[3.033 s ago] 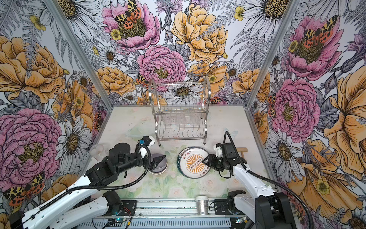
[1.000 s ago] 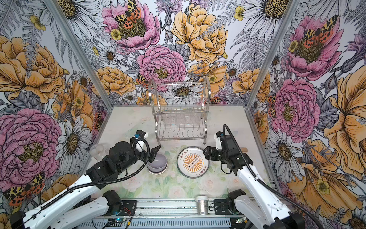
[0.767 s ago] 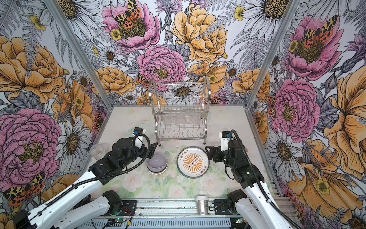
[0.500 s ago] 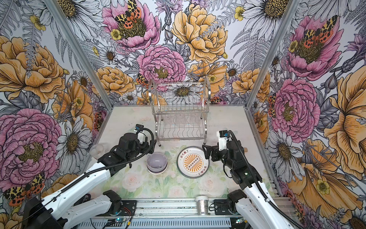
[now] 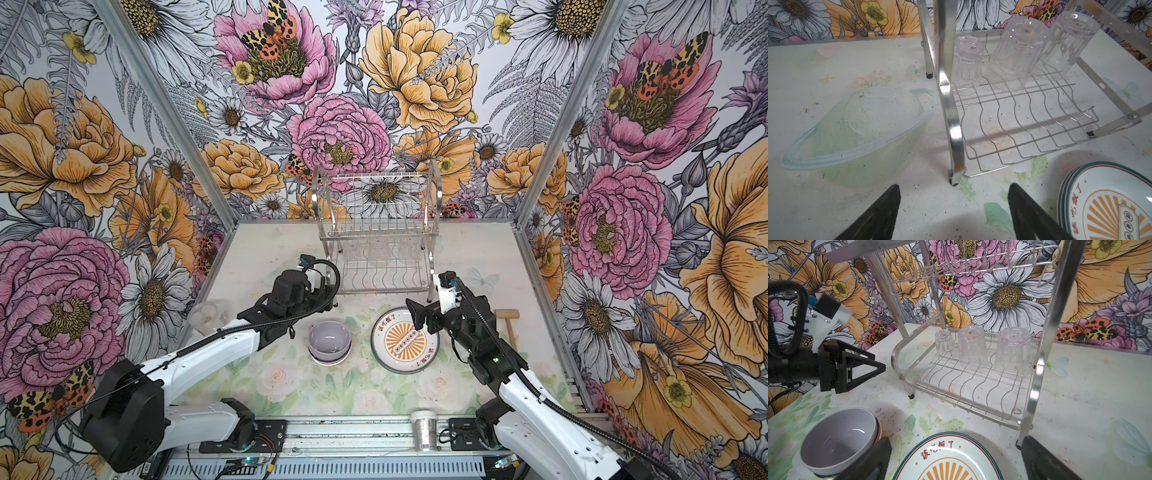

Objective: Unload the mixed dishes from the dish rack
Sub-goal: 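Open the right gripper and move both grippers toward the rack's lower shelf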

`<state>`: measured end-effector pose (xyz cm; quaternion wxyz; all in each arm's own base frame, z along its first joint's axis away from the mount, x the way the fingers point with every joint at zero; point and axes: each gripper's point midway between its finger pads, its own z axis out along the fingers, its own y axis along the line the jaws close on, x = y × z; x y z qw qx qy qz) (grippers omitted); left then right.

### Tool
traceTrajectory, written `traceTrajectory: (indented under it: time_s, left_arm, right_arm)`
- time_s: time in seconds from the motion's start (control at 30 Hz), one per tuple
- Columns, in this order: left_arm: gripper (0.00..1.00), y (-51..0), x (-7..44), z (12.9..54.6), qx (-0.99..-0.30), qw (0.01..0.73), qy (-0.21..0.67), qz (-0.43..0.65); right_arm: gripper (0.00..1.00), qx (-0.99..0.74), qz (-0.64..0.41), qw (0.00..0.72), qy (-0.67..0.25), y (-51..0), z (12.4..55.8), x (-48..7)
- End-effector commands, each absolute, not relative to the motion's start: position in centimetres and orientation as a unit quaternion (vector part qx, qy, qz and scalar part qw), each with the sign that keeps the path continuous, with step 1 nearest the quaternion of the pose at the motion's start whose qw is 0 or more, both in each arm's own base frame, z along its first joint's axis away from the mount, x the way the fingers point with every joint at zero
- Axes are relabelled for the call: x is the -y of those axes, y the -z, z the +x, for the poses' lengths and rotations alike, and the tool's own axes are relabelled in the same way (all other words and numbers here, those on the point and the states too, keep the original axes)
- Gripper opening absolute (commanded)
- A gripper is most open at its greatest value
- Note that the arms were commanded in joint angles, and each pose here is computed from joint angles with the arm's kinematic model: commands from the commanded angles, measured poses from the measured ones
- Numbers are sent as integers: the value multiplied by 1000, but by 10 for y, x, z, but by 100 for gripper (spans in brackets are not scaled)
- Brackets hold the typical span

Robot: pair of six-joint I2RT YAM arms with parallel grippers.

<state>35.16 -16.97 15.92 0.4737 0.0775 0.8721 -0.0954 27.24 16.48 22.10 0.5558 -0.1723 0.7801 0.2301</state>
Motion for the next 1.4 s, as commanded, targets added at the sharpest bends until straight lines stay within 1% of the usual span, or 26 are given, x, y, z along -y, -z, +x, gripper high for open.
traceTrajectory:
  time_s: [0.0, 0.1, 0.23, 0.4, 0.47, 0.53, 0.73, 0.87, 1.03, 1.17, 1.23, 1.27, 1.3, 1.33, 1.37]
  left_arm:
    - [78, -180, 169, 370, -854, 508, 99, 48]
    - [73, -175, 169, 374, -855, 506, 100, 46]
    - [61, -168, 170, 377, -859, 501, 99, 45]
    - [55, -163, 173, 381, -860, 498, 105, 43]
    - [51, -162, 173, 382, -860, 498, 107, 41]
    - [45, -161, 175, 383, -859, 497, 112, 42]
    - [34, -157, 182, 383, -862, 489, 124, 53]
    - [31, -156, 182, 385, -862, 490, 122, 50]
    - [19, -154, 181, 386, -863, 488, 125, 46]
    - [16, -152, 183, 385, -864, 485, 128, 47]
    - [17, -153, 183, 384, -863, 485, 130, 47]
    - [21, -153, 184, 384, -863, 484, 135, 50]
    - [28, -155, 184, 383, -862, 484, 138, 50]
    - [36, -157, 185, 382, -862, 485, 141, 52]
    - [46, -157, 185, 381, -861, 484, 143, 53]
  right_arm:
    - [100, -756, -193, 583, -226, -231, 279, -173]
    - [100, -745, -203, 590, -235, -231, 281, -181]
    - [100, -735, -230, 596, -227, -223, 286, -191]
    - [100, -734, -260, 588, -218, -212, 296, -205]
    - [100, -732, -268, 589, -211, -208, 301, -208]
    - [100, -727, -271, 599, -198, -206, 307, -208]
    - [100, -716, -294, 605, -189, -206, 320, -220]
    - [100, -711, -315, 601, -182, -199, 328, -228]
    - [100, -702, -329, 607, -177, -192, 342, -238]
    - [100, -695, -344, 606, -177, -187, 353, -249]
    - [100, -693, -348, 606, -177, -186, 359, -253]
    - [100, -692, -349, 606, -177, -186, 360, -254]
    - [100, -691, -350, 606, -179, -186, 362, -256]
    - [100, -690, -349, 608, -180, -186, 363, -257]
    - [100, -690, -348, 609, -181, -186, 364, -257]
